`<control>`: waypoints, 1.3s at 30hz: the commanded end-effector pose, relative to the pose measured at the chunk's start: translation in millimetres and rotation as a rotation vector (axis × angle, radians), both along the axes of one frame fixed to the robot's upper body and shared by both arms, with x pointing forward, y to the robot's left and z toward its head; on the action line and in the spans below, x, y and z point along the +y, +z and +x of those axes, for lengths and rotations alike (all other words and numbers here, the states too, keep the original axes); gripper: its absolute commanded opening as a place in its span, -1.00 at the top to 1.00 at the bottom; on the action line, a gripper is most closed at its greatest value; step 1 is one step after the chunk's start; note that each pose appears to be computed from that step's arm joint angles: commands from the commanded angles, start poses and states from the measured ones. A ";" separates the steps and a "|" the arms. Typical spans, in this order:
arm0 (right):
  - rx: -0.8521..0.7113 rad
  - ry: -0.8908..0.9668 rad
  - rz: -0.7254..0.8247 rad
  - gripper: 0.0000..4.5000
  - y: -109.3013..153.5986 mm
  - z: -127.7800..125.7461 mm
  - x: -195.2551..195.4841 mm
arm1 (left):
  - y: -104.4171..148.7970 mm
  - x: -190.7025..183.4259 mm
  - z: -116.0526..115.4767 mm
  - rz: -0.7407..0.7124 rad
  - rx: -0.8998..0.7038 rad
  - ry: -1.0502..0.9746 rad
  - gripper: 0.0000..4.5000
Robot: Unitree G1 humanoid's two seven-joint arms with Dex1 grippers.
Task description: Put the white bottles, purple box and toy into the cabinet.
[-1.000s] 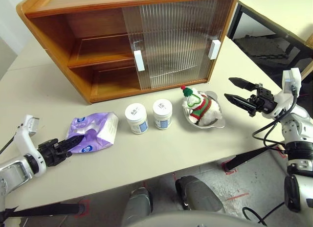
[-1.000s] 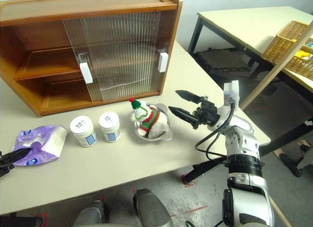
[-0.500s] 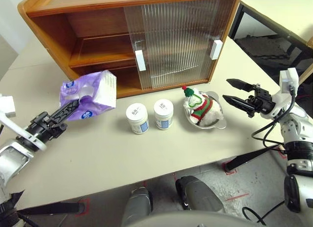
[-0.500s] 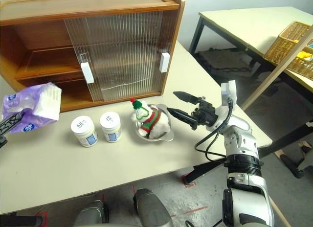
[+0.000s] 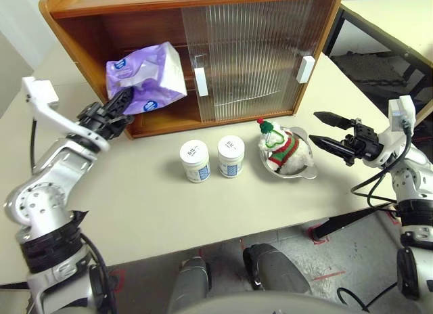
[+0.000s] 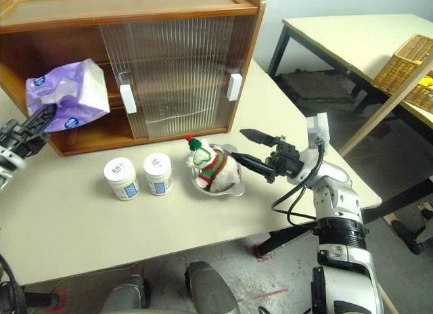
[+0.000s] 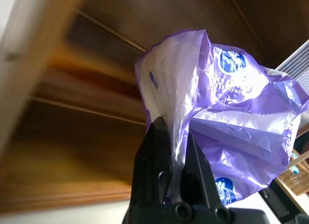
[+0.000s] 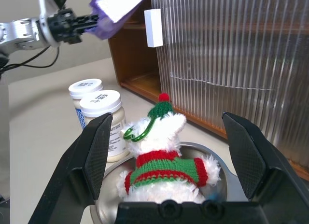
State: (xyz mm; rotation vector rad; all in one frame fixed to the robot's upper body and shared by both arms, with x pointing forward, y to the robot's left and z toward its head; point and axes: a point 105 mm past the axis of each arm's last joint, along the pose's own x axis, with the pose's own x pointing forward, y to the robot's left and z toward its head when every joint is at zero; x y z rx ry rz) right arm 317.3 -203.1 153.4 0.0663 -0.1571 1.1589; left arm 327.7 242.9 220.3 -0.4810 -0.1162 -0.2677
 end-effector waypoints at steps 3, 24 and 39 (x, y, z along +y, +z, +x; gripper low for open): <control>0.001 0.006 0.000 -1.00 -0.6 -3.3 1.1 | 8.2 -9.4 14.9 -0.021 -0.044 0.008 0.99; -0.010 -0.014 -0.015 -1.00 -1.4 -8.7 0.3 | 41.4 -10.0 71.8 0.079 -0.172 0.149 0.99; -0.003 -0.007 -0.032 -1.00 -2.2 -9.5 2.0 | 41.2 -11.9 74.4 0.135 -0.172 0.183 -0.81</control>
